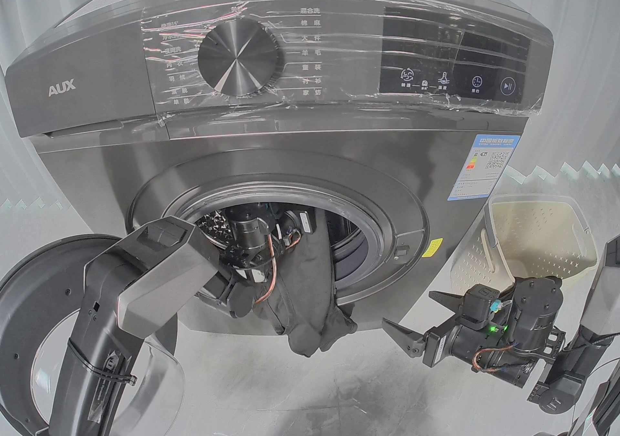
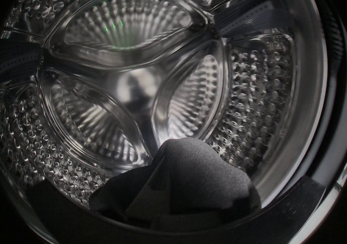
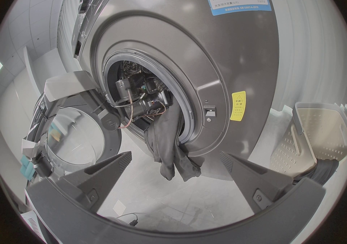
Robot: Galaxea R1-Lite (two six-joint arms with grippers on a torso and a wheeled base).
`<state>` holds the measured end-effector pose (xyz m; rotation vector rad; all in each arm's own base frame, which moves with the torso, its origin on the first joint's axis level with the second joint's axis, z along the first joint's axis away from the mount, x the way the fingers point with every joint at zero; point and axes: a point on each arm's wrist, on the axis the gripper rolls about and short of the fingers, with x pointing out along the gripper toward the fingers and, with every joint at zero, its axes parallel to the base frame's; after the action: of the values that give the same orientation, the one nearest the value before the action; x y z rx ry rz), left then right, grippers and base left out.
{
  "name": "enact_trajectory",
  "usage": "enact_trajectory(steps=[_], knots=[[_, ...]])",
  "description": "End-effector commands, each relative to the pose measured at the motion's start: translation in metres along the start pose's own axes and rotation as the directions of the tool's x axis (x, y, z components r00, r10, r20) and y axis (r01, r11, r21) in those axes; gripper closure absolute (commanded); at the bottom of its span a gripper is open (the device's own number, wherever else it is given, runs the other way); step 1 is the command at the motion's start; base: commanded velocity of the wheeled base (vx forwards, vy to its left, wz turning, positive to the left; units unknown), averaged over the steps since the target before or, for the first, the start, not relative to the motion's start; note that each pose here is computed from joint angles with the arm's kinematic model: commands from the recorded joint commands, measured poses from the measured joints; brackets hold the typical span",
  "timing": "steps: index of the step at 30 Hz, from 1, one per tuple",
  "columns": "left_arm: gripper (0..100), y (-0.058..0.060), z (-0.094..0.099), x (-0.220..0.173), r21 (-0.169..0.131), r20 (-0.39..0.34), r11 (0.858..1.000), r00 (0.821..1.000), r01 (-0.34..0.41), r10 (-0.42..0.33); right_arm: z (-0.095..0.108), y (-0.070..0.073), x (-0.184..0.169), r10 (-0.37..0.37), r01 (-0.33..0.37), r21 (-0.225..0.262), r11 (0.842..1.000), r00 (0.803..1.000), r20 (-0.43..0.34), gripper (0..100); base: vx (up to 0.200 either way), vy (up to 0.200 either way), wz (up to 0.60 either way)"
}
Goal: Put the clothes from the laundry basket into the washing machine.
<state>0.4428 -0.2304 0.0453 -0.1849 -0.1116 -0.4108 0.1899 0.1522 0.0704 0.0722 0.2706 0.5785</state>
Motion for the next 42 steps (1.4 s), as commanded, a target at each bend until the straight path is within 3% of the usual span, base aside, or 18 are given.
enact_trajectory(steps=[1, 8, 17, 18, 23, 29, 30, 31, 35, 42], knots=[[100, 0.021, 0.001, 0.029, 0.003, 0.014, 0.997, 0.996, -0.082, 0.082, -0.002, 0.002, 0.001, 0.009, -0.009, -0.003, 1.000, 1.000, -0.009, 0, 0.000, 0.000, 0.00], [100, 0.024, 0.001, 0.046, -0.009, 0.066, 0.993, 0.991, -0.116, 0.116, -0.002, 0.002, 0.000, 0.010, -0.010, -0.003, 1.000, 1.000, -0.010, 0, 0.000, 0.000, 0.00], [100, 0.025, 0.002, 0.045, -0.011, 0.071, 0.993, 0.990, -0.121, 0.121, -0.003, 0.002, 0.001, 0.009, -0.010, -0.003, 1.000, 1.000, -0.012, 0, 0.000, 0.000, 0.00], [0, 0.024, 0.001, 0.045, -0.011, 0.068, 0.993, 0.991, -0.118, 0.119, -0.003, 0.002, 0.001, 0.009, -0.010, -0.003, 1.000, 1.000, -0.012, 0, 0.000, 0.000, 0.00], [0, 0.024, 0.000, 0.039, -0.006, 0.038, 0.992, 0.991, -0.125, 0.125, -0.003, 0.003, 0.000, 0.011, -0.011, -0.004, 1.000, 1.000, -0.014, 0, 0.000, 0.000, 0.00], [0, 0.014, -0.001, -0.001, 0.022, -0.157, 0.997, 0.985, -0.074, 0.077, -0.003, 0.003, 0.001, 0.011, -0.011, -0.004, 1.000, 1.000, -0.014, 0, 0.000, 0.000, 0.00], [0, 0.013, -0.001, -0.002, 0.022, -0.162, 0.997, 0.984, -0.070, 0.073, -0.003, 0.003, 0.001, 0.011, -0.011, -0.004, 1.000, 1.000, -0.014, 0, 0.000, 0.000, 0.00], [0, 0.008, -0.004, -0.018, 0.022, -0.231, 0.999, 0.972, -0.029, 0.033, -0.003, 0.003, 0.001, 0.010, -0.011, -0.004, 1.000, 1.000, -0.015, 0, 0.000, 0.000, 0.00], [0, -0.002, -0.008, -0.046, 0.012, -0.340, 0.998, 0.939, 0.061, -0.054, -0.004, 0.003, 0.002, 0.011, -0.011, -0.005, 1.000, 1.000, -0.018, 0, 0.000, 0.000, 0.00], [0, -0.008, -0.017, -0.056, 0.022, -0.387, 0.992, 0.916, 0.121, -0.103, -0.005, 0.003, 0.002, 0.011, -0.011, -0.003, 1.000, 1.000, -0.021, 0, 0.000, 0.000, 0.00]])
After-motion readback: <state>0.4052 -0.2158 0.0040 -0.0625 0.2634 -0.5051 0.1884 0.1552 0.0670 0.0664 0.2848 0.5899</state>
